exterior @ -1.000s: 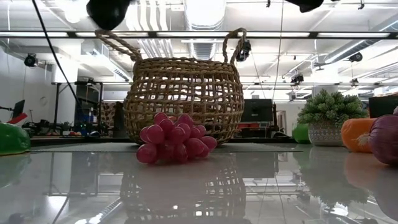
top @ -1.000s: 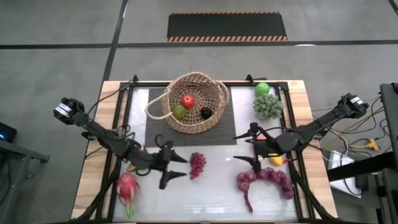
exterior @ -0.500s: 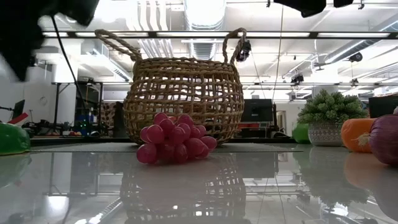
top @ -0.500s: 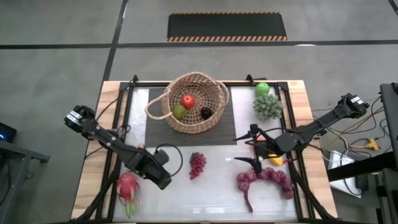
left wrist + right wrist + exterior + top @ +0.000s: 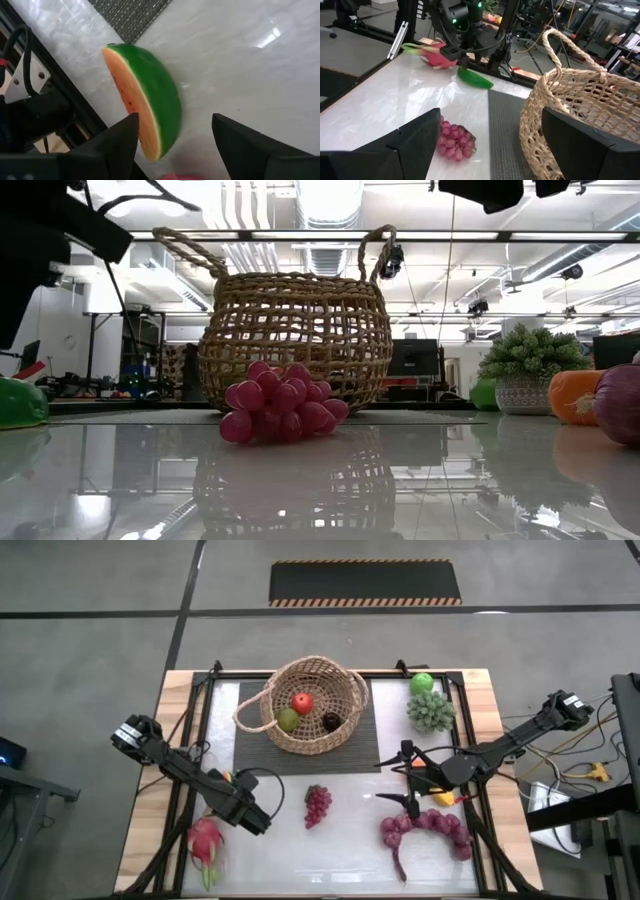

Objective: Build produce basket
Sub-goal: Put the watermelon into the basket

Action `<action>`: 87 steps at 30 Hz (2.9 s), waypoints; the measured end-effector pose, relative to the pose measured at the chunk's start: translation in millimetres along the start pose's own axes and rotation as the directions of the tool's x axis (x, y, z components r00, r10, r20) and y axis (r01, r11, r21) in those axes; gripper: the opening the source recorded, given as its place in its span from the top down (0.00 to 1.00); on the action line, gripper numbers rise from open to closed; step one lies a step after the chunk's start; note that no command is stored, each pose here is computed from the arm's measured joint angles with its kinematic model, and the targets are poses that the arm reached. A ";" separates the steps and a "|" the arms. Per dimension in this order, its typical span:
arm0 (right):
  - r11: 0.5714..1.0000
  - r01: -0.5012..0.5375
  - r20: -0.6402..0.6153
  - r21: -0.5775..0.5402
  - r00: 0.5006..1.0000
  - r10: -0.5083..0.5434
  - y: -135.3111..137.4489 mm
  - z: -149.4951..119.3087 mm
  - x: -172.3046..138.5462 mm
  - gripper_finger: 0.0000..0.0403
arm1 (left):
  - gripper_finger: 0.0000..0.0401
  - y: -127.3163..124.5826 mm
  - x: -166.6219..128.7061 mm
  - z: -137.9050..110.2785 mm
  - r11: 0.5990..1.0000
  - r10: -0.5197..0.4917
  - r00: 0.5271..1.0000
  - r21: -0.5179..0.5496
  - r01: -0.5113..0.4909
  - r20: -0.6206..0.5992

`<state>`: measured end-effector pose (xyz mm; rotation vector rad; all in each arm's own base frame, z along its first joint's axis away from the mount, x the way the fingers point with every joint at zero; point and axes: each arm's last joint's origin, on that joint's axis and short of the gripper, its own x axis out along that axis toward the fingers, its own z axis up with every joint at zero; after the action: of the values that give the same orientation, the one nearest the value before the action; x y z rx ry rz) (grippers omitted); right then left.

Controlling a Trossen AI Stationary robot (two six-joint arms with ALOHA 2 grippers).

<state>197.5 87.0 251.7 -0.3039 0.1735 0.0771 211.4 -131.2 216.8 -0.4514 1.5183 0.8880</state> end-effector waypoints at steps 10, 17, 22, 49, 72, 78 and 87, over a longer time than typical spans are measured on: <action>1.000 -0.003 -0.016 0.017 1.000 0.003 0.3 -1.7 -0.1 0.19 | 0.42 7.7 31.7 -3.7 0.996 0.072 0.997 -0.044 -0.072 -0.004; 1.000 -0.003 -0.020 0.017 1.000 0.004 0.4 -2.1 -0.1 0.19 | 0.42 7.0 44.2 -4.2 0.997 0.052 0.999 -0.050 -0.052 0.011; 1.000 -0.003 -0.019 0.018 1.000 0.003 0.4 -2.1 -0.1 0.19 | 0.46 6.8 49.7 -4.7 0.998 0.042 0.999 -0.051 -0.041 0.013; 0.999 -0.001 -0.022 0.035 1.000 0.002 0.3 -2.3 -0.1 0.19 | 0.87 3.8 28.9 -6.8 0.997 -0.059 0.997 0.054 0.056 0.054; 0.997 0.006 -0.019 0.072 1.000 -0.005 0.2 -2.8 -0.1 0.19 | 0.87 12.6 -95.2 -28.0 0.688 -0.722 0.369 0.662 0.297 0.585; 0.996 -0.010 0.011 0.089 1.000 0.009 0.8 -3.3 -0.1 0.19 | 0.87 -1.8 -115.8 -26.9 0.604 -0.793 0.140 0.795 0.049 0.593; 0.991 -0.127 0.196 0.034 0.973 0.118 3.0 3.3 -2.2 0.19 | 0.87 -11.5 -110.1 -20.9 0.608 -0.790 0.021 0.787 -0.104 0.613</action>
<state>195.5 90.8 254.3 -0.2376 0.0003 0.2242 224.3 -177.9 318.5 0.3190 0.1921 -0.0621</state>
